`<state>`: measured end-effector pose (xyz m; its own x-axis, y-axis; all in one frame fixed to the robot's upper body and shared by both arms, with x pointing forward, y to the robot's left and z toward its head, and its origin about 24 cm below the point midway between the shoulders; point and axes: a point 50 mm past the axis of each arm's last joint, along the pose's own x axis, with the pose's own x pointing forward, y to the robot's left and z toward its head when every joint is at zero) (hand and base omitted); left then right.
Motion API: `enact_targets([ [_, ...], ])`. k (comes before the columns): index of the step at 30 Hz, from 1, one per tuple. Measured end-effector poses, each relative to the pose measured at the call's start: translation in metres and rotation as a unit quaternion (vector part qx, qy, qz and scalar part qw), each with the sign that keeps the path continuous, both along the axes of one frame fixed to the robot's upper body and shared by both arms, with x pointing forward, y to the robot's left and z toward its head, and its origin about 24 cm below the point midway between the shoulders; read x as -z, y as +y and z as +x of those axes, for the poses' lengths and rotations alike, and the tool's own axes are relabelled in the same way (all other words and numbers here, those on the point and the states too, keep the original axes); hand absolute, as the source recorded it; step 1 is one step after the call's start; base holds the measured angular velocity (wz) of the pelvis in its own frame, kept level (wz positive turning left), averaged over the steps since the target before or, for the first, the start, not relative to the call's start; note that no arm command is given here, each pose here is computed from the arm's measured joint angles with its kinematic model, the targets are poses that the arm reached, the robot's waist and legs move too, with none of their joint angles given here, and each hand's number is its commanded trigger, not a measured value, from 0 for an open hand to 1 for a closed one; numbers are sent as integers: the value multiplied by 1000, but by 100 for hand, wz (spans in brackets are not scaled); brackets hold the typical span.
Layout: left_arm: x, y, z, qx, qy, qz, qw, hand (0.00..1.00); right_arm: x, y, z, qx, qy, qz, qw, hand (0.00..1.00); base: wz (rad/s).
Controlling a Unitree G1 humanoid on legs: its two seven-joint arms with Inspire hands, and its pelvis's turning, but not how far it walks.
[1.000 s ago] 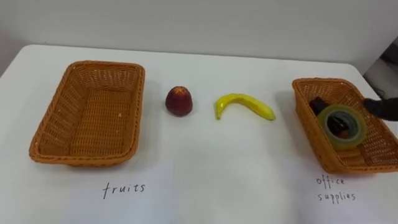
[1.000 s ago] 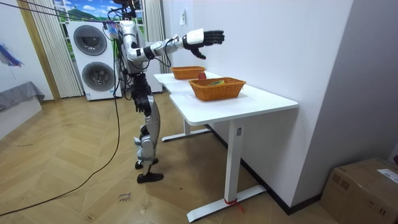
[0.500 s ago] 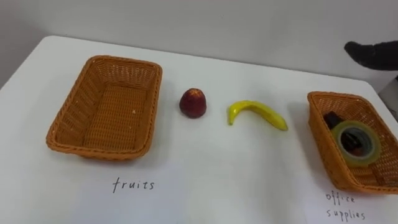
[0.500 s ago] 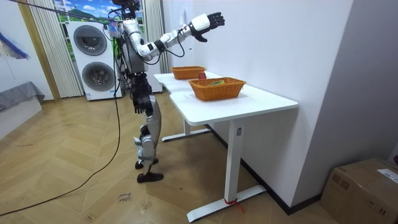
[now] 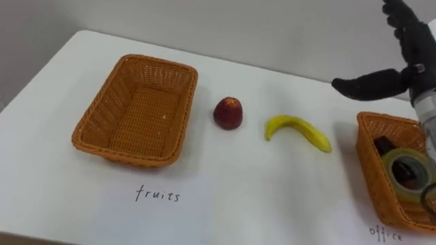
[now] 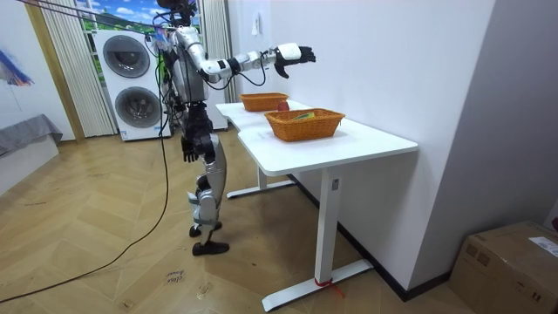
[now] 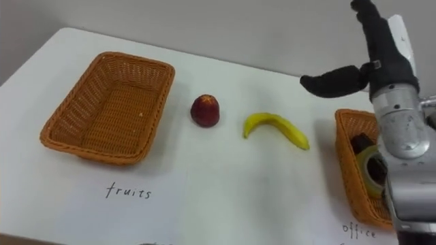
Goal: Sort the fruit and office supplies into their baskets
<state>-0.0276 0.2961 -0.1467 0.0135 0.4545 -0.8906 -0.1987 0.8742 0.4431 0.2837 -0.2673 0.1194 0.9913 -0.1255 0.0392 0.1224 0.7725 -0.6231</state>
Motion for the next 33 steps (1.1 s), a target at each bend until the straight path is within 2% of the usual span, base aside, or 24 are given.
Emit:
enact_targets([
  [6, -1, 5, 13, 18, -9, 5, 1000, 0, 19, 10, 16, -29, 62, -16, 998, 0, 8],
  [13, -2, 9, 26, 47, -12, 6, 999, 0, 30, 10, 25, -33, 85, 2, 996, 0, 1],
  [18, -1, 6, 34, 63, -16, 3, 998, 0, 41, 14, 24, -44, 109, -10, 993, 0, 0],
  [24, 0, 4, 38, 78, -19, 4, 997, 0, 42, 14, 26, -46, 116, -48, 991, 0, 0],
  [33, 0, 4, 38, 77, -18, 6, 997, 0, 42, 12, 28, -41, 118, -55, 991, 0, 0],
])
